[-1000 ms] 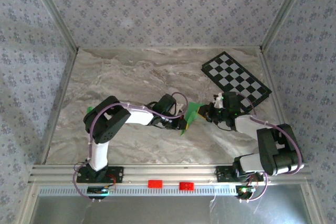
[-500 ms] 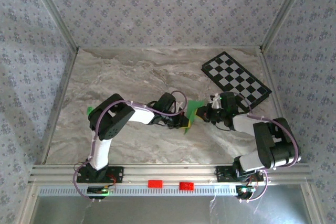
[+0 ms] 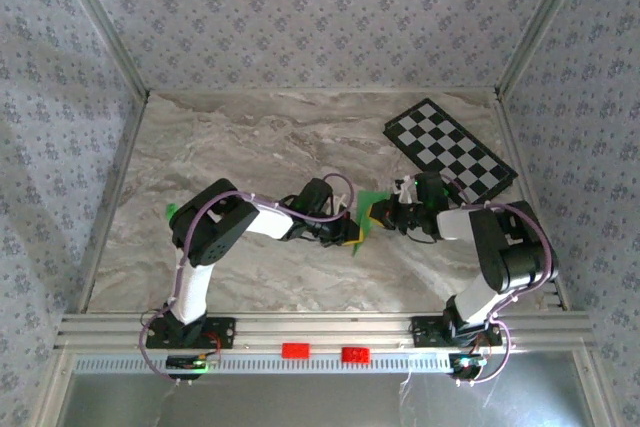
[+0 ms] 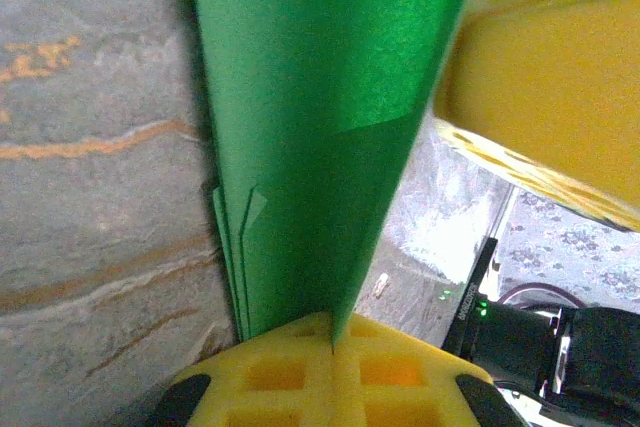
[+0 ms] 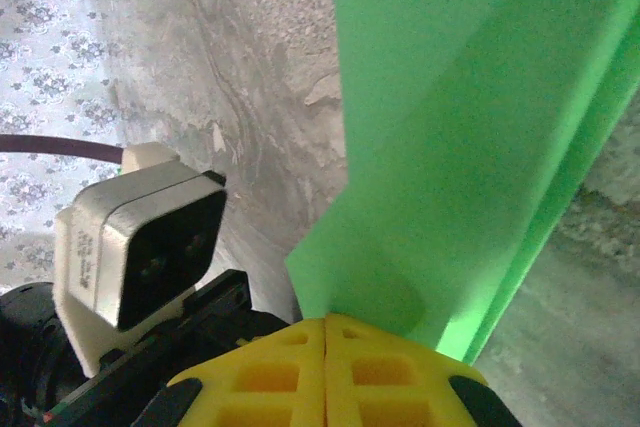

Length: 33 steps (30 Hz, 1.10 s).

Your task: Fold a paper plane with a square sheet of paper (pick it up from the middle)

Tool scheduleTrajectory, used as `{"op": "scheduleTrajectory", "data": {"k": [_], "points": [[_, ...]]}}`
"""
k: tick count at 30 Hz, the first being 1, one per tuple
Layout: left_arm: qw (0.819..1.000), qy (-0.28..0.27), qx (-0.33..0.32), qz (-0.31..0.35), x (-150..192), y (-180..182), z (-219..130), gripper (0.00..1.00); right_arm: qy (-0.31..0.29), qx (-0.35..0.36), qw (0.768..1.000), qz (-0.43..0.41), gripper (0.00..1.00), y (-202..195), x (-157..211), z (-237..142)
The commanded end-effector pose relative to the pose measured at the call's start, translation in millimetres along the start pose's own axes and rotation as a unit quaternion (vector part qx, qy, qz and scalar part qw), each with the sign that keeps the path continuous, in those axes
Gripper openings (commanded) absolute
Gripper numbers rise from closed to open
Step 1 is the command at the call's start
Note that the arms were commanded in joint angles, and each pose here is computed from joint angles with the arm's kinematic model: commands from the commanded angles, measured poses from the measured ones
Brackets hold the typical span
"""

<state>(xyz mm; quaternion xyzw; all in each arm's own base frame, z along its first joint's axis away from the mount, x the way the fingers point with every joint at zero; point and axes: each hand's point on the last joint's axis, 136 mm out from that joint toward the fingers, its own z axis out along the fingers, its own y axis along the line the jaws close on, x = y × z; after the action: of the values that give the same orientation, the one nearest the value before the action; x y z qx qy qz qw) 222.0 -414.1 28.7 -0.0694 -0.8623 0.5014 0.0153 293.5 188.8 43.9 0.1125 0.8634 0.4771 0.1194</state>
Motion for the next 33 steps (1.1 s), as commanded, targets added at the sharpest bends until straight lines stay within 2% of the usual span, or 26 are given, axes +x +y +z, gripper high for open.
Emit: {"op": "scheduleTrajectory", "data": {"k": [1,33], "points": [[1.000,-0.008,-0.007,-0.015,-0.2,10.3,-0.3,0.00,-0.007,-0.023,1.000,-0.003,0.06,5.6,-11.6,1.6],[0.997,-0.038,-0.014,-0.068,-0.6,35.3,-6.0,0.00,0.014,-0.013,1.000,0.003,0.10,-6.0,-15.8,15.4]]}}
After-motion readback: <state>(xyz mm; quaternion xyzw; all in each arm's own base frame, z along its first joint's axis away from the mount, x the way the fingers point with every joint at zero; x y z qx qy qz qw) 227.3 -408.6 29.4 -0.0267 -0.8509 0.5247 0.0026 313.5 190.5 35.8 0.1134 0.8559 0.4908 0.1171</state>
